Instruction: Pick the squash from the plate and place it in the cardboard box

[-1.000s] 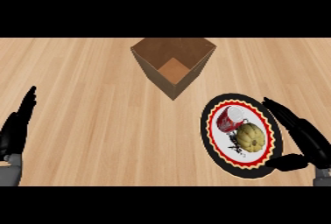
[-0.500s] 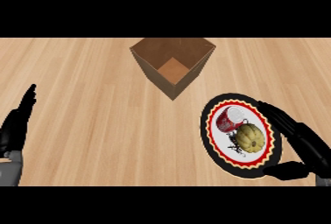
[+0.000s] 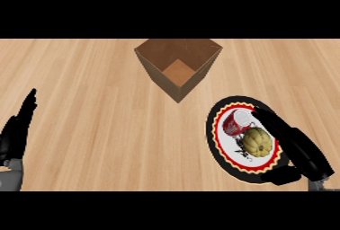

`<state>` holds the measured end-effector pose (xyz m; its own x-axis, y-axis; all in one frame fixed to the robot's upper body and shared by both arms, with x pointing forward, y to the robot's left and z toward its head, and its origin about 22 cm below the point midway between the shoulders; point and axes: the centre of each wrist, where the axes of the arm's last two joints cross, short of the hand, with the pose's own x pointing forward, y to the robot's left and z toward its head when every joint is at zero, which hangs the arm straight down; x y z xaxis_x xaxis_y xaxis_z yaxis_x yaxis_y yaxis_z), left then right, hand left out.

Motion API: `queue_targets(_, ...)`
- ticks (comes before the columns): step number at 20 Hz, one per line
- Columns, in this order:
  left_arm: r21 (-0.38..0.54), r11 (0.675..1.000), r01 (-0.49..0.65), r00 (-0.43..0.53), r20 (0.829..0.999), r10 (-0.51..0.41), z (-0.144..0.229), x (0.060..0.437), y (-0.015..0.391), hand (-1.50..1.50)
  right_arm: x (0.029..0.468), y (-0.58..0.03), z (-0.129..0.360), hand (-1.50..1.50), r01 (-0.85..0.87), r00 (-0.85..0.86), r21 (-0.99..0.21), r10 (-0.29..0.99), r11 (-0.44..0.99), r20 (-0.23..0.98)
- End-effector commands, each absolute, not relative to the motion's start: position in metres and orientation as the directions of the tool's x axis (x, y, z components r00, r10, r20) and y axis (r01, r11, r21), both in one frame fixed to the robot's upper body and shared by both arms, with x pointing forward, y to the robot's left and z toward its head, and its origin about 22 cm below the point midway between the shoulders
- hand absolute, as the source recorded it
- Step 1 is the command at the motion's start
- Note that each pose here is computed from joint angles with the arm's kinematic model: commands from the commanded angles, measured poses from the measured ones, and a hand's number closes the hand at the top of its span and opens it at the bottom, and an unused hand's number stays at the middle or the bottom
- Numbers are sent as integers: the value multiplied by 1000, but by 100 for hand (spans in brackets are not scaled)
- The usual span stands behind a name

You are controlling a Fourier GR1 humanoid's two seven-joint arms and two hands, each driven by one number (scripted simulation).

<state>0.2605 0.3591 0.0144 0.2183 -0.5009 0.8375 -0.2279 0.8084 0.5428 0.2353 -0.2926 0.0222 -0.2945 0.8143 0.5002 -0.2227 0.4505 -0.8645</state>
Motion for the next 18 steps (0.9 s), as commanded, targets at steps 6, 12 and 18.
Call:
queue_targets(6, 542, 807, -235, 221, 838, -499, 34, 264, 373, 0, 264, -282, 10, 150, -66, -277, -905, 863, 421, 422)
queue_targets(12, 549, 804, -228, 227, 833, -504, 10, 262, 346, 0, 273, -280, 8, 150, 81, -264, -917, 896, 390, 358)
queue_targets(18, 538, 813, -223, 212, 841, -499, 27, 270, 367, 0, 300, -295, 41, 150, 96, -214, -936, 925, 339, 314)
